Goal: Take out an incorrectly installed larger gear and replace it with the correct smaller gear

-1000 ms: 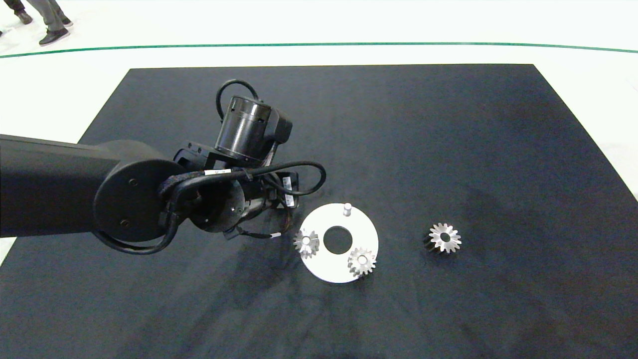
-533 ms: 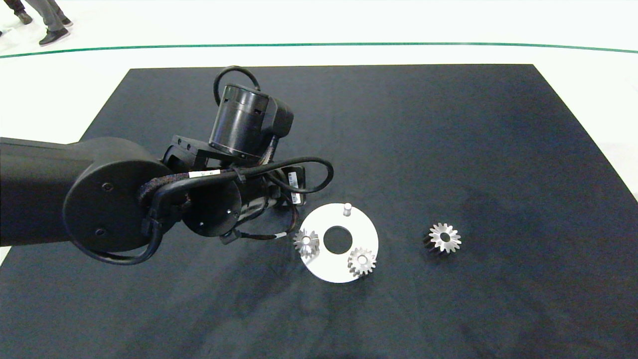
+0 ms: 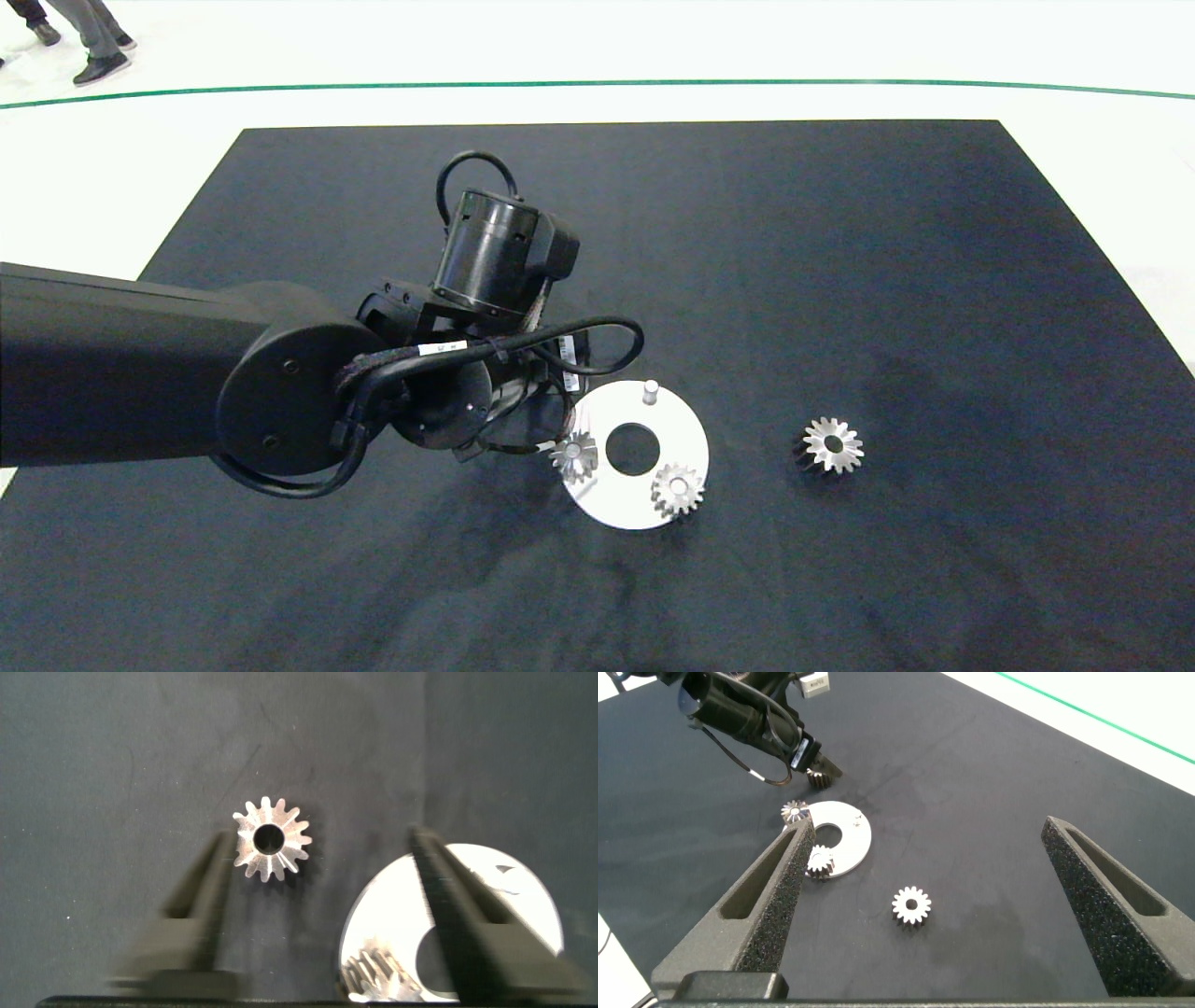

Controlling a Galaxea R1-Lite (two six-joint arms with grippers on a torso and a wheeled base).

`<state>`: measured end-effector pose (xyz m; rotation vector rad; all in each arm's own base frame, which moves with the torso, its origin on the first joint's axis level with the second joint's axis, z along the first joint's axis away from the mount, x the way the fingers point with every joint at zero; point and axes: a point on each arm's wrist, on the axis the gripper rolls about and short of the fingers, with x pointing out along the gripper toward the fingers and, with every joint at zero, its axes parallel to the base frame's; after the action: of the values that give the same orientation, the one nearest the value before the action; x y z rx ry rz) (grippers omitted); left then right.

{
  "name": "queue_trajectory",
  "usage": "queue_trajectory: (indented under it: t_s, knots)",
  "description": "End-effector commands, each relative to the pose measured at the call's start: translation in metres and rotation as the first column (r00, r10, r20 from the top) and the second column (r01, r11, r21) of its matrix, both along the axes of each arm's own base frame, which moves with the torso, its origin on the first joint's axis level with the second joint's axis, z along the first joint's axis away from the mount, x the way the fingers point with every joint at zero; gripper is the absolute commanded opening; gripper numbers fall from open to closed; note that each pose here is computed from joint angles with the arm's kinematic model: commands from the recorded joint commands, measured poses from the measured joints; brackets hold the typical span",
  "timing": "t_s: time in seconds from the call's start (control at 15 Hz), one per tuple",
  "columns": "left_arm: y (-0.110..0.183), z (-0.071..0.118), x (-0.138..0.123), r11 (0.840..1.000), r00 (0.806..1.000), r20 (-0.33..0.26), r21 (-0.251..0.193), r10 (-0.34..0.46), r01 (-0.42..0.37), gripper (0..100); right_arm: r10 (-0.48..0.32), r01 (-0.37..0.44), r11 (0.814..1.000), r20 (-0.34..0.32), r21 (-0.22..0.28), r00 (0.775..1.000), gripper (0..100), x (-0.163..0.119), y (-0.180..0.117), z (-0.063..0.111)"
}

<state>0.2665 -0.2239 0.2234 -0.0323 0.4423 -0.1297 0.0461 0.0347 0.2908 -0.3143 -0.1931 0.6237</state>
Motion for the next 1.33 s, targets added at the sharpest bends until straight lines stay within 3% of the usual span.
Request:
queue_trajectory:
  t_s: [0.07, 0.87, 1.33]
  knots:
    - [0.0, -0.006, 0.003, 1.0, 1.0, -0.012, 0.018, 0.004, -0.004, 100, 0.0, 0.0, 1.0, 0.002, -0.001, 1.0, 100, 0.0, 0.0, 0.0]
    - [0.011, -0.019, 0.014, 0.995, 0.999, -0.037, 0.095, 0.034, -0.031, 100, 0.0, 0.0, 1.0, 0.004, 0.0, 1.0, 100, 0.0, 0.0, 0.0]
    - [0.013, -0.024, 0.02, 0.995, 0.998, -0.037, 0.093, 0.049, -0.045, 90, 0.0, 0.0, 1.0, -0.002, -0.005, 1.0, 100, 0.001, 0.001, -0.001]
